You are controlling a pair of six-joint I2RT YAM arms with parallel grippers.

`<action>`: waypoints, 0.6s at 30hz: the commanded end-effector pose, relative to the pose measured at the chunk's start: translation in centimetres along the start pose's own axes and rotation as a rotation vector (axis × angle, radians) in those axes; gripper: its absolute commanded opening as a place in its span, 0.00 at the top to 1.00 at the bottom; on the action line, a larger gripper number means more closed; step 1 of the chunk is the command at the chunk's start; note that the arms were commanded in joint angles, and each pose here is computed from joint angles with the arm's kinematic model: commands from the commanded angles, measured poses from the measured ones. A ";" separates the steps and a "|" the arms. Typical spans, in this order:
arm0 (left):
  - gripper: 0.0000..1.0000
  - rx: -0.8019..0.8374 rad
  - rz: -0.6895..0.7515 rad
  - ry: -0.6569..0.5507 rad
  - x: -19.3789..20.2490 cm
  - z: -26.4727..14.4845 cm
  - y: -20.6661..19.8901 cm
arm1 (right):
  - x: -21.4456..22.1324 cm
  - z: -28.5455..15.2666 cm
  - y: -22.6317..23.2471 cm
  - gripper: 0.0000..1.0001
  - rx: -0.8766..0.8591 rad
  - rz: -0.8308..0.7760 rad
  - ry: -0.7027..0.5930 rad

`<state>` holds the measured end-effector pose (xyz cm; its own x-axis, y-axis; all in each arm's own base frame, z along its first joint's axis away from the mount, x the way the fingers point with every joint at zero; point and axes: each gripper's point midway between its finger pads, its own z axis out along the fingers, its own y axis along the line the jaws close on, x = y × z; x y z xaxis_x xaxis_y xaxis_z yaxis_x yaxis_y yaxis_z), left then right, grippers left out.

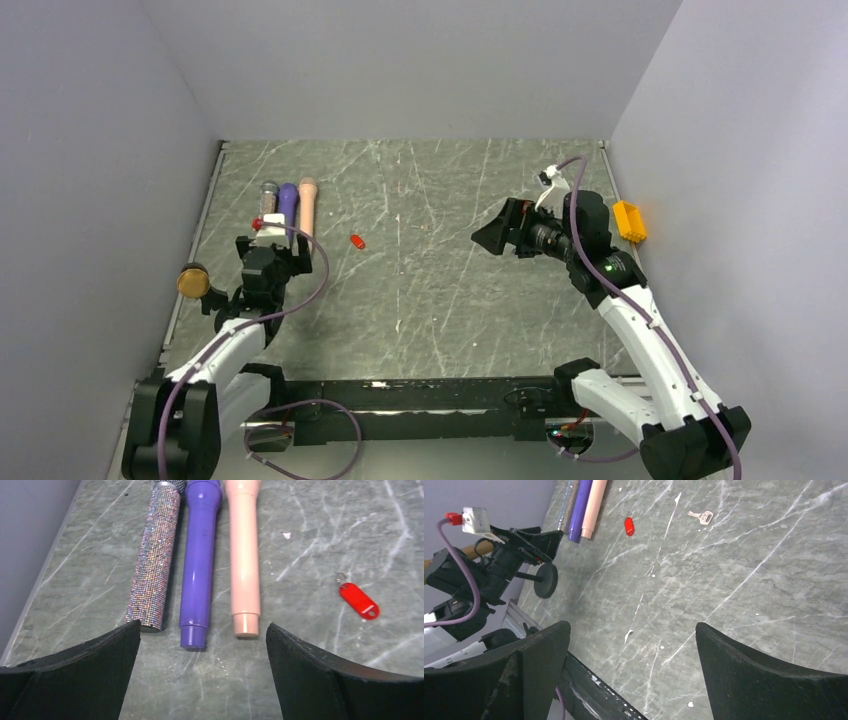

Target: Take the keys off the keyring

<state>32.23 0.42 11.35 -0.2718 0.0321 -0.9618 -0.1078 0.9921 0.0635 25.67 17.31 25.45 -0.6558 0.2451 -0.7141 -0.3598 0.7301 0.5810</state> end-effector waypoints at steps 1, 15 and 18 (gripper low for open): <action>0.01 -0.035 0.016 -0.112 -2.2 1.2 1.2 | -1.2 -0.7 0.0 0.00 0.022 0.006 -0.066; 0.01 0.017 0.047 -0.156 -2.2 5.1 1.6 | -0.8 -2.4 0.4 0.00 0.025 0.022 -0.103; 0.01 0.029 0.047 -0.194 -1.5 4.4 1.6 | -0.7 -2.5 0.4 0.00 0.028 0.028 -0.111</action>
<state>36.12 2.92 9.11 -0.2367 0.0724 -0.9689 -0.1059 0.9894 0.0997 24.33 16.14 26.42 -0.6185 0.3030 -0.7250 -0.3252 0.7413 0.5872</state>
